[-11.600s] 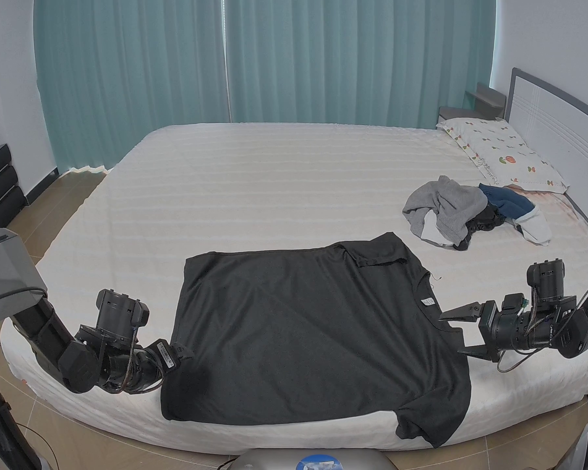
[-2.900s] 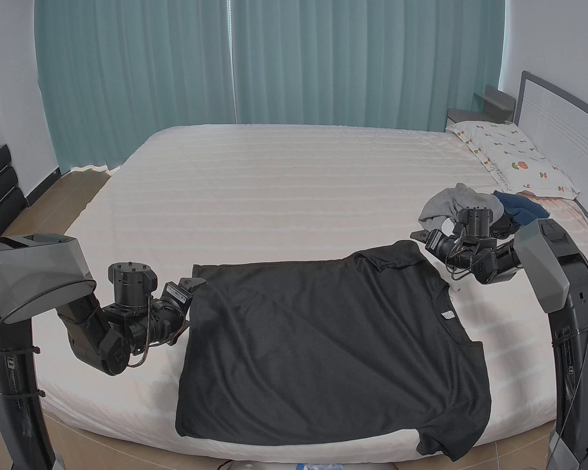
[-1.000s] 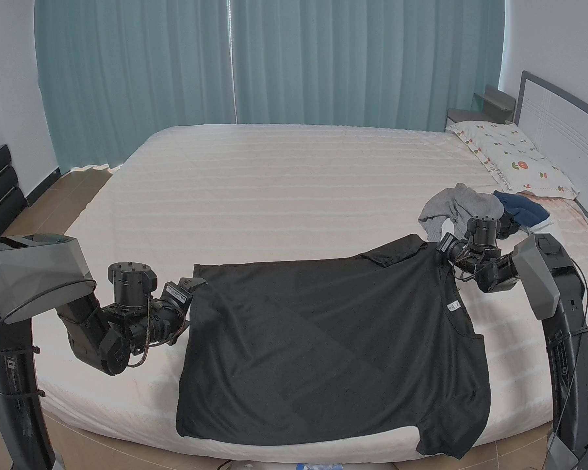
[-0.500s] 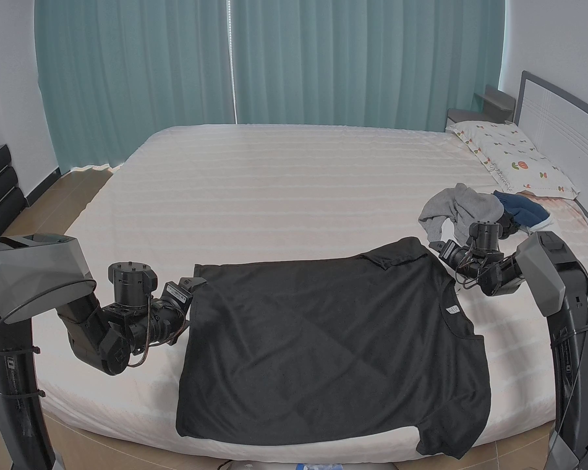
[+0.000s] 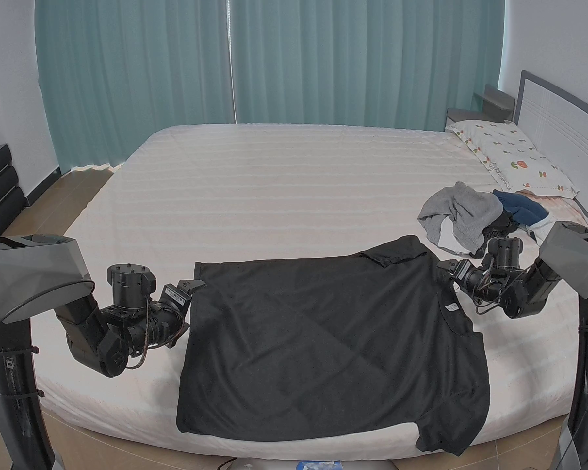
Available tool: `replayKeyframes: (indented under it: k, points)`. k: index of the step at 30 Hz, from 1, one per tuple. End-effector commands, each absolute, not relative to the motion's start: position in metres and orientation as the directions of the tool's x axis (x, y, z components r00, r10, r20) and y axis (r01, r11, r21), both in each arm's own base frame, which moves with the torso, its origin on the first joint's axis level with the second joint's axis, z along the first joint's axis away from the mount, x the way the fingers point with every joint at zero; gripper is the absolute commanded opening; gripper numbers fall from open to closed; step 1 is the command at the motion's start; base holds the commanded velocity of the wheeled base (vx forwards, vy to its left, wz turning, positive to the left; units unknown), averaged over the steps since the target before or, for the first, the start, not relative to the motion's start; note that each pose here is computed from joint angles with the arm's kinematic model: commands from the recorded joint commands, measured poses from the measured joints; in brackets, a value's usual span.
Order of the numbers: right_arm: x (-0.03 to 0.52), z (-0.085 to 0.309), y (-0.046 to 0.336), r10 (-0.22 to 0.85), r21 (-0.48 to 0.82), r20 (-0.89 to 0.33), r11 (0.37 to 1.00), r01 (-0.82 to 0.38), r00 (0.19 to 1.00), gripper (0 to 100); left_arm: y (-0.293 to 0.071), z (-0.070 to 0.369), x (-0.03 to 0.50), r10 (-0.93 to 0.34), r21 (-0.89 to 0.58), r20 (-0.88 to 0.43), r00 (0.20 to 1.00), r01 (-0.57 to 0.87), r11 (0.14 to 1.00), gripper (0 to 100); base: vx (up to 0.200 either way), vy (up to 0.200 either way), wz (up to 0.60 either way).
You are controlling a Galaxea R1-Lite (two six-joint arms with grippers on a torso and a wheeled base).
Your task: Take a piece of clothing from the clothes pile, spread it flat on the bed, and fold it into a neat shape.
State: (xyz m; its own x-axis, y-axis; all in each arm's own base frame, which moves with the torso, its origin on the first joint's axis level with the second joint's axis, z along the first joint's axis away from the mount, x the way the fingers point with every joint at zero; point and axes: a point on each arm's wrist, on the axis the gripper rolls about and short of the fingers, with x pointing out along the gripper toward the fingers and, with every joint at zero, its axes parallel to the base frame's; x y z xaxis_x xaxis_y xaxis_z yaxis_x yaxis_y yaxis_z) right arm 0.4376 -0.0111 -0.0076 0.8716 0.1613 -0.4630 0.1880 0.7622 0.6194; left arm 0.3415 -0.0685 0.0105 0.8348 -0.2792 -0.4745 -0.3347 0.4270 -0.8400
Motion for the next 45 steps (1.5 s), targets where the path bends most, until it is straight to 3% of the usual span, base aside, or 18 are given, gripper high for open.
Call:
replayKeyframes:
  k: [1,5,9,14,19,34,40,45]
  points:
    - [0.336,0.034,0.003,0.227,0.691,-0.422,0.707,0.15,0.877,100,-0.066,0.015,0.324,-0.288,-0.831,-0.497,0.819,-0.353,0.431,100,-0.2,0.0,0.0]
    - [0.31,0.025,0.003,0.227,0.699,-0.467,0.687,0.199,0.854,100,-0.068,0.017,0.32,-0.298,-0.829,-0.5,0.813,-0.351,0.435,100,-0.15,0.0,0.0]
    - [0.295,0.021,0.0,0.227,0.752,-0.46,0.615,0.24,0.858,100,-0.07,0.014,0.316,-0.307,-0.823,-0.512,0.802,-0.356,0.442,100,0.0,0.0,0.0]
    - [0.282,0.006,-0.005,0.315,0.813,-0.446,0.535,0.232,0.838,100,-0.076,0.013,0.312,-0.323,-0.817,-0.525,0.788,-0.361,0.449,100,0.0,0.0,0.0]
    - [0.274,0.001,-0.005,0.335,0.82,-0.445,0.525,0.228,0.83,100,-0.079,0.012,0.311,-0.33,-0.816,-0.528,0.783,-0.359,0.453,100,0.0,0.0,0.0]
    - [0.269,-0.001,-0.008,0.388,0.842,-0.445,0.488,0.23,0.807,100,-0.094,0.018,0.3,-0.37,-0.817,-0.525,0.766,-0.334,0.47,100,0.0,-0.2,0.0]
    - [0.263,0.0,-0.007,0.389,0.847,-0.423,0.49,0.205,0.818,100,-0.089,0.033,0.299,-0.354,-0.83,-0.488,0.798,-0.299,0.47,100,0.0,0.0,0.0]
    - [0.259,-0.003,-0.003,0.399,0.845,-0.427,0.495,0.201,0.811,100,-0.079,0.046,0.294,-0.333,-0.8,-0.491,0.805,-0.264,0.539,100,0.0,0.0,0.0]
